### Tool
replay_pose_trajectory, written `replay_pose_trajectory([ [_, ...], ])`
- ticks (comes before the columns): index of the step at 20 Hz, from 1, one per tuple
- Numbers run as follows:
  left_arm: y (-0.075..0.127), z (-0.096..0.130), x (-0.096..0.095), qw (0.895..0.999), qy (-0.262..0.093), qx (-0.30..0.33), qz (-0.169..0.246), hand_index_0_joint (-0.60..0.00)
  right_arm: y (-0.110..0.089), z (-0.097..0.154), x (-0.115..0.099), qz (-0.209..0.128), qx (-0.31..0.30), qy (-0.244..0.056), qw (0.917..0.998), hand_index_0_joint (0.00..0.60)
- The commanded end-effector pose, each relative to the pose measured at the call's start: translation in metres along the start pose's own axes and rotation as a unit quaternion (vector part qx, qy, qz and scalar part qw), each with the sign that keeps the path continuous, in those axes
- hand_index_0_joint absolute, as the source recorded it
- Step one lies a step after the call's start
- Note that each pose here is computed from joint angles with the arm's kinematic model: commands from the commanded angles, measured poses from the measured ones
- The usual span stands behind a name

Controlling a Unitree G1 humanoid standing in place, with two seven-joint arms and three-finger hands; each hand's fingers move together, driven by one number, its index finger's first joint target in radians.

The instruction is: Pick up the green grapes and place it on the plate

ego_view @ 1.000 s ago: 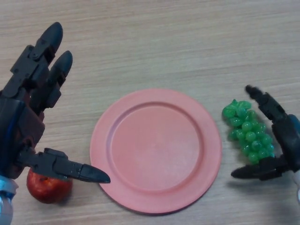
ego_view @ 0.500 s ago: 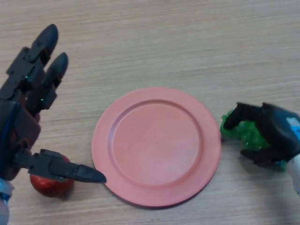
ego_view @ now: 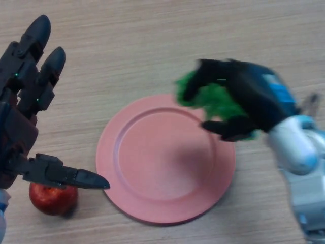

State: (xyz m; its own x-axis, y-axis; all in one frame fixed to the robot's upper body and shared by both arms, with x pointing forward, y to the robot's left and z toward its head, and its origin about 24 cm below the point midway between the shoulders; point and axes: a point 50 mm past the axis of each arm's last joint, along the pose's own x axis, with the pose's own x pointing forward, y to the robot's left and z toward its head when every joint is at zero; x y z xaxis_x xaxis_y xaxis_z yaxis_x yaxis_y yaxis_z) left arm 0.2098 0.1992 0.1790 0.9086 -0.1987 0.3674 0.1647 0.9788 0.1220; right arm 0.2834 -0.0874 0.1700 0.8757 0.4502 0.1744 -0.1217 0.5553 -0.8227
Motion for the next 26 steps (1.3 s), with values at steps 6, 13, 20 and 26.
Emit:
replay_pose_trajectory([
  [6, 0.028, 0.031, -0.008, 0.994, -0.091, 0.03, 0.056, 0.0, -0.019, 0.067, 0.014, -0.128, 0.0, -0.117, 0.9848, 0.6],
  [13, 0.036, 0.032, -0.004, 0.993, -0.096, 0.04, 0.061, 0.0, -0.027, 0.085, 0.0, -0.138, 0.009, -0.166, 0.9764, 0.0],
  [20, 0.028, 0.037, -0.007, 0.993, -0.104, 0.026, 0.04, 0.0, -0.048, 0.069, -0.028, -0.129, 0.052, -0.14, 0.9804, 0.0],
  [26, 0.027, 0.042, -0.006, 0.993, -0.105, 0.033, 0.034, 0.0, -0.057, 0.046, -0.068, -0.101, 0.204, -0.1, 0.9685, 0.0],
])
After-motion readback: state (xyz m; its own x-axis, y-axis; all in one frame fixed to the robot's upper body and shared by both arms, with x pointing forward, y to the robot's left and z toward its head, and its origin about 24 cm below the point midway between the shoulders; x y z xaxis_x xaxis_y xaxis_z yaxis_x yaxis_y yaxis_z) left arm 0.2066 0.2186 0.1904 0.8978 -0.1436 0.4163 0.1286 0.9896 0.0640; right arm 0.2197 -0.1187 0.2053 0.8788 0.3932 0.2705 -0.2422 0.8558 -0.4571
